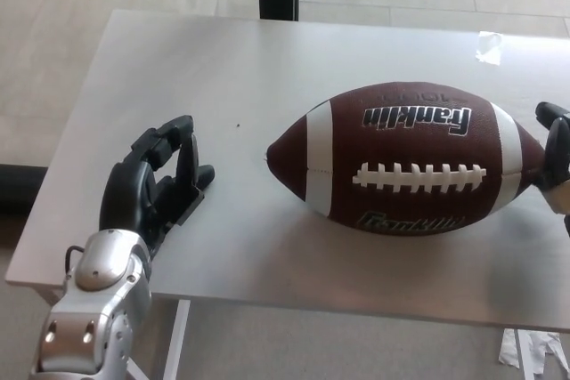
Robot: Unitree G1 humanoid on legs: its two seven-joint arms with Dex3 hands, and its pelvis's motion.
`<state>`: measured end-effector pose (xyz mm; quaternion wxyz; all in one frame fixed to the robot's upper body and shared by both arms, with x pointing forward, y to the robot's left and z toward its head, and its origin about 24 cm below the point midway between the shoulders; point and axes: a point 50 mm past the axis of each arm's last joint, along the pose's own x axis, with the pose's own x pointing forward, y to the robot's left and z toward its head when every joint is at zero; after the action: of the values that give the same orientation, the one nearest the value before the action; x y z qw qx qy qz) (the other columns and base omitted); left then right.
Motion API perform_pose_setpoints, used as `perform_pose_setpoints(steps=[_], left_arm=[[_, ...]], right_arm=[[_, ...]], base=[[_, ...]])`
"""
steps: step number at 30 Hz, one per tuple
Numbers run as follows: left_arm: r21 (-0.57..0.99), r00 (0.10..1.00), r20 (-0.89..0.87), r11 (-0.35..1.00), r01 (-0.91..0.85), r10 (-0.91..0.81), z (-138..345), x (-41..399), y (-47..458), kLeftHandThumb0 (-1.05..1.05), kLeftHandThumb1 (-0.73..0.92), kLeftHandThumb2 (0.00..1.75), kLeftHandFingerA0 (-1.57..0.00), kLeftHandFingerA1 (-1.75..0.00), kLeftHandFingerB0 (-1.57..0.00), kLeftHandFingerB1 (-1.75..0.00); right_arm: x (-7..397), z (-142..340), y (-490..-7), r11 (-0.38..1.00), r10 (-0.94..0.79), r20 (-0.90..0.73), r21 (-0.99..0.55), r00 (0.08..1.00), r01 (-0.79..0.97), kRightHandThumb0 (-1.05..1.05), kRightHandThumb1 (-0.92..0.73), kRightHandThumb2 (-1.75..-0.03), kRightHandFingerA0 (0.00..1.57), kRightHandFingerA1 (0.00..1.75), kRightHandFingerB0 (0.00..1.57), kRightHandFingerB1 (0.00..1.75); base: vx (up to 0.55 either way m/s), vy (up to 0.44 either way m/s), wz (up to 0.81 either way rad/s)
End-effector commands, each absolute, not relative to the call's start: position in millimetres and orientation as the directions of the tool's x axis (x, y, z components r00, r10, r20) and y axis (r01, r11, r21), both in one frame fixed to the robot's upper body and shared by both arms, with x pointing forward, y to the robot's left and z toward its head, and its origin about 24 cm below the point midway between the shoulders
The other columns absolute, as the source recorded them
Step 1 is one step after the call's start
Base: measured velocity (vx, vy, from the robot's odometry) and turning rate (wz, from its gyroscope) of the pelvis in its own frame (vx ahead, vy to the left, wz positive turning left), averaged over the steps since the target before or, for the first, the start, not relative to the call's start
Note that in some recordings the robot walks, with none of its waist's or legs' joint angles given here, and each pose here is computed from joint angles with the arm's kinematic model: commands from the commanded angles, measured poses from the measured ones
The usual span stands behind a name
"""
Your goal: The robot uses both its hands to grab the left and right ends of a football kept in the middle of the desk infront of it, lifts it up and places it in the palm of a person
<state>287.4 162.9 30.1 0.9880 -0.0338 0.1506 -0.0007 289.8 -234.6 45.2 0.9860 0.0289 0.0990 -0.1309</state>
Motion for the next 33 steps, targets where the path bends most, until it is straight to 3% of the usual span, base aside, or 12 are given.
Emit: perform_pose_setpoints(steps=[1,6,7,18,19,21,22,24,25,26,29,33], left_arm=[[-0.040,0.935,-0.354,0.999,-0.022,0.007,17,283,166,-0.88,0.91,0.81,-0.26,-0.53,-0.18,-0.33],[-0.089,0.927,-0.374,0.995,-0.055,0.017,11,283,164,-0.88,0.91,0.80,-0.26,-0.51,-0.17,-0.32],[-0.098,0.925,-0.378,0.993,-0.063,0.022,10,284,163,-0.85,0.79,1.17,-0.23,-0.56,-0.08,-0.40],[-0.136,0.923,-0.384,0.989,-0.049,-0.007,19,299,138,-0.93,0.92,0.86,-0.25,-0.51,-0.08,-0.26],[-0.139,0.924,-0.383,0.989,-0.046,-0.010,21,302,134,-0.96,0.92,0.87,-0.28,-0.51,-0.10,-0.26],[-0.135,0.923,-0.384,0.990,-0.039,-0.016,23,307,126,-0.97,0.92,0.88,-0.29,-0.52,-0.10,-0.26],[-0.120,0.923,-0.384,0.992,-0.030,-0.019,24,308,122,-0.91,0.83,1.24,-0.25,-0.56,-0.08,-0.32],[-0.110,0.920,-0.390,0.994,-0.015,-0.029,26,312,113,-0.95,0.92,0.86,-0.25,-0.48,-0.10,-0.26],[-0.115,0.920,-0.390,0.993,0.002,-0.047,28,314,108,-0.88,0.84,1.23,-0.18,-0.54,-0.06,-0.30],[-0.115,0.921,-0.386,0.993,0.011,-0.055,30,315,104,-0.99,0.88,0.97,-0.22,-0.52,-0.10,-0.25],[-0.062,0.925,-0.367,0.995,0.084,-0.101,33,318,94,-0.96,0.92,0.91,-0.19,-0.51,-0.08,-0.27],[-0.025,0.917,-0.378,0.992,0.126,-0.126,28,316,89,-0.87,0.86,1.25,-0.17,-0.55,-0.04,-0.34]], right_arm=[[286,43,-241,0.948,-0.305,-0.201,0.034,0.931,0.317,-0.86,-0.92,-0.68,0.52,0.52,0.47,0.34],[289,45,-238,0.943,-0.310,-0.198,0.059,0.930,0.327,-0.82,-0.72,-1.11,0.48,0.62,0.40,0.50],[292,47,-237,0.943,-0.315,-0.190,0.051,0.930,0.329,-0.84,-0.92,-0.67,0.54,0.56,0.49,0.35],[301,54,-232,0.942,-0.316,-0.181,0.053,0.931,0.331,-0.82,-0.90,-0.68,0.55,0.55,0.50,0.36],[303,55,-230,0.945,-0.312,-0.178,0.046,0.933,0.325,-0.81,-0.74,-1.13,0.54,0.64,0.40,0.49],[305,57,-229,0.946,-0.310,-0.173,0.039,0.935,0.321,-0.79,-0.71,-1.12,0.53,0.64,0.40,0.50],[305,58,-229,0.947,-0.307,-0.172,0.042,0.936,0.318,-0.83,-0.90,-0.68,0.56,0.55,0.50,0.36],[305,59,-229,0.949,-0.306,-0.167,0.030,0.937,0.315,-0.79,-0.71,-1.10,0.51,0.63,0.43,0.51],[306,59,-229,0.948,-0.309,-0.165,0.027,0.937,0.317,-0.83,-0.91,-0.67,0.57,0.54,0.52,0.36],[307,59,-229,0.947,-0.310,-0.164,0.032,0.936,0.319,-0.79,-0.71,-1.10,0.52,0.63,0.44,0.51],[307,59,-230,0.948,-0.306,-0.167,0.036,0.937,0.316,-0.80,-0.71,-1.12,0.53,0.66,0.40,0.50],[305,54,-232,0.950,-0.302,-0.177,0.023,0.937,0.310,-0.82,-0.92,-0.69,0.55,0.54,0.48,0.36]], base=[[0.00,0.000,0.00],[0.00,0.000,0.00],[0.00,0.000,0.00],[0.00,0.000,0.00],[0.00,0.000,0.00],[0.00,0.000,0.00],[0.00,0.000,0.00],[0.00,0.000,0.00],[0.00,0.000,0.00],[0.00,0.000,0.00],[0.00,0.000,0.00],[0.00,0.000,0.00]])
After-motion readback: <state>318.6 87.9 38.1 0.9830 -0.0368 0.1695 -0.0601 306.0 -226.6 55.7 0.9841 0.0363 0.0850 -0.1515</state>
